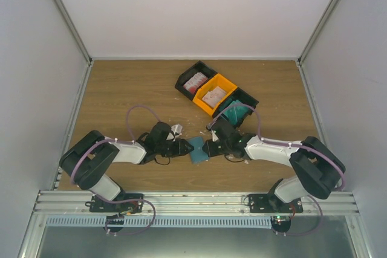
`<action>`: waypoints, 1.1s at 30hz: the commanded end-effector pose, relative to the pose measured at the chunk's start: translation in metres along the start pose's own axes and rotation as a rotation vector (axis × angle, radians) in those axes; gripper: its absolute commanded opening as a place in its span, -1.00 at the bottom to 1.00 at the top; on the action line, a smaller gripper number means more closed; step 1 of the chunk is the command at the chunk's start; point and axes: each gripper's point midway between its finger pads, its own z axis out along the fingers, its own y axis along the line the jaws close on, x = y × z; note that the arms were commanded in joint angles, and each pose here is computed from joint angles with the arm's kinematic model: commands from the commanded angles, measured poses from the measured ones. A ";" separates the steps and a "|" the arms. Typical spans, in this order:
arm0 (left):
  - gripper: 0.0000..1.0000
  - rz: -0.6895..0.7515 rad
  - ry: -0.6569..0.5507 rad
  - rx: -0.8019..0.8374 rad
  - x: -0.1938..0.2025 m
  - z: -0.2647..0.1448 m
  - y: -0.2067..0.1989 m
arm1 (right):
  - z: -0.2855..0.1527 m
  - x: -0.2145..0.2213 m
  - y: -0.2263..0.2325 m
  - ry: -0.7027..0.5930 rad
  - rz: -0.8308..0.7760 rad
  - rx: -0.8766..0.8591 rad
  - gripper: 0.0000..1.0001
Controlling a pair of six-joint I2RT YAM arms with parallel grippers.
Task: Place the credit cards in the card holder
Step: Close the card holder at the center of the board.
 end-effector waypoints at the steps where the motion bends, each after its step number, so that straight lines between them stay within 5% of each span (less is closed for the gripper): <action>1: -0.16 0.014 0.014 -0.056 0.002 0.003 0.013 | 0.006 0.016 -0.005 0.061 -0.025 0.045 -0.71; 12: -0.20 0.078 0.101 -0.097 0.008 0.015 0.024 | 0.011 0.015 0.039 0.060 -0.019 -0.202 -0.88; 22: -0.39 0.152 0.149 -0.292 0.017 0.001 0.058 | -0.021 -0.013 -0.011 -0.068 -0.120 0.137 -0.42; 33: -0.39 0.173 0.164 -0.285 0.012 0.005 0.053 | -0.002 0.016 0.003 0.095 -0.320 0.028 -0.12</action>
